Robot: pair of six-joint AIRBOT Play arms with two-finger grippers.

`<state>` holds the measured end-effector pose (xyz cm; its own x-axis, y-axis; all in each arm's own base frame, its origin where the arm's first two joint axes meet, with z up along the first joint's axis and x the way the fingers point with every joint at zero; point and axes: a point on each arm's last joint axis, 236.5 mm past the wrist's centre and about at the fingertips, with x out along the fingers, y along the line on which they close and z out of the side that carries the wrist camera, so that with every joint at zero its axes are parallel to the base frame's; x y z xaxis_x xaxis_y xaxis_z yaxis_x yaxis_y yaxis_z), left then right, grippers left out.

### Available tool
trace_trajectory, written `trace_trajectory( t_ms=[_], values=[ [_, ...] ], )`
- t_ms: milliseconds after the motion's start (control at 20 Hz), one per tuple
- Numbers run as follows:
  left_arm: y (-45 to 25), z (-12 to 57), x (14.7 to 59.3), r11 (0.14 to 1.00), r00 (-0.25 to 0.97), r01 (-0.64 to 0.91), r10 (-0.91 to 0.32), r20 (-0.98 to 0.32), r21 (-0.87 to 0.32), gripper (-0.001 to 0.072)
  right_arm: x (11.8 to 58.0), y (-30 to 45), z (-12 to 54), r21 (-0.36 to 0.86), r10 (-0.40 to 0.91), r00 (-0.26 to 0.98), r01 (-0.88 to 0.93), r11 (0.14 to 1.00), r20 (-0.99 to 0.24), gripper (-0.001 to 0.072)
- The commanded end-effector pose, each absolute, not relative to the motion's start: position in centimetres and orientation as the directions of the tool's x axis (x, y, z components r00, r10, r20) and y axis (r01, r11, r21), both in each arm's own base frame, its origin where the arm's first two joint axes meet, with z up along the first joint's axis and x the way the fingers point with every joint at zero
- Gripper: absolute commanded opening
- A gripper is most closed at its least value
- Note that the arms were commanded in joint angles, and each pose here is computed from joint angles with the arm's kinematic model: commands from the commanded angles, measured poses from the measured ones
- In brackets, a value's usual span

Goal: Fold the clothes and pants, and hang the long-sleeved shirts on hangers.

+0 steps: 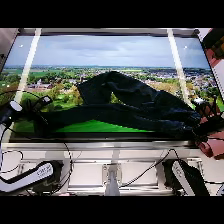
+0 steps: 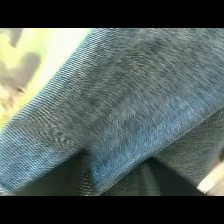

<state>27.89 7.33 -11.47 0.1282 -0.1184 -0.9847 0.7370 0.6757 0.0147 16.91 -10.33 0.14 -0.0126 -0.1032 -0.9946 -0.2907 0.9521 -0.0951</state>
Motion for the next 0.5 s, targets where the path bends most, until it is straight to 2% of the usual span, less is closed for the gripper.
trace_trajectory(
  t_ms=[0,50,250,350,450],
  values=[
    [8.2,-12.4,29.2,0.679,0.170,0.731,-0.084,-0.982,0.068,0.0142,17.1,-10.0,0.1,-0.082,-0.087,-0.006,-0.287,0.954,-0.996,0.0041],
    [8.4,-12.2,29.7,0.681,0.190,0.726,-0.074,-0.979,0.089,0.0025,17.1,-9.9,0.1,-0.081,-0.086,-0.005,-0.284,0.955,-0.996,0.0041],
    [9.8,-10.4,32.5,0.681,0.303,0.701,-0.016,-0.953,0.211,0.0023,17.2,-9.9,0.1,-0.082,-0.085,-0.002,-0.261,0.962,-0.996,0.0041],
    [11.3,-7.8,35.4,0.675,0.418,0.658,0.042,-0.907,0.335,0.0022,18.1,-10.1,0.2,-0.100,-0.093,0.040,-0.260,0.960,-0.995,0.0041],
    [13.6,-3.3,39.7,0.648,0.596,0.548,0.141,-0.790,0.529,0.0022,21.0,-10.7,0.9,-0.158,-0.121,0.160,-0.249,0.955,-0.980,0.0041]
  ],
)
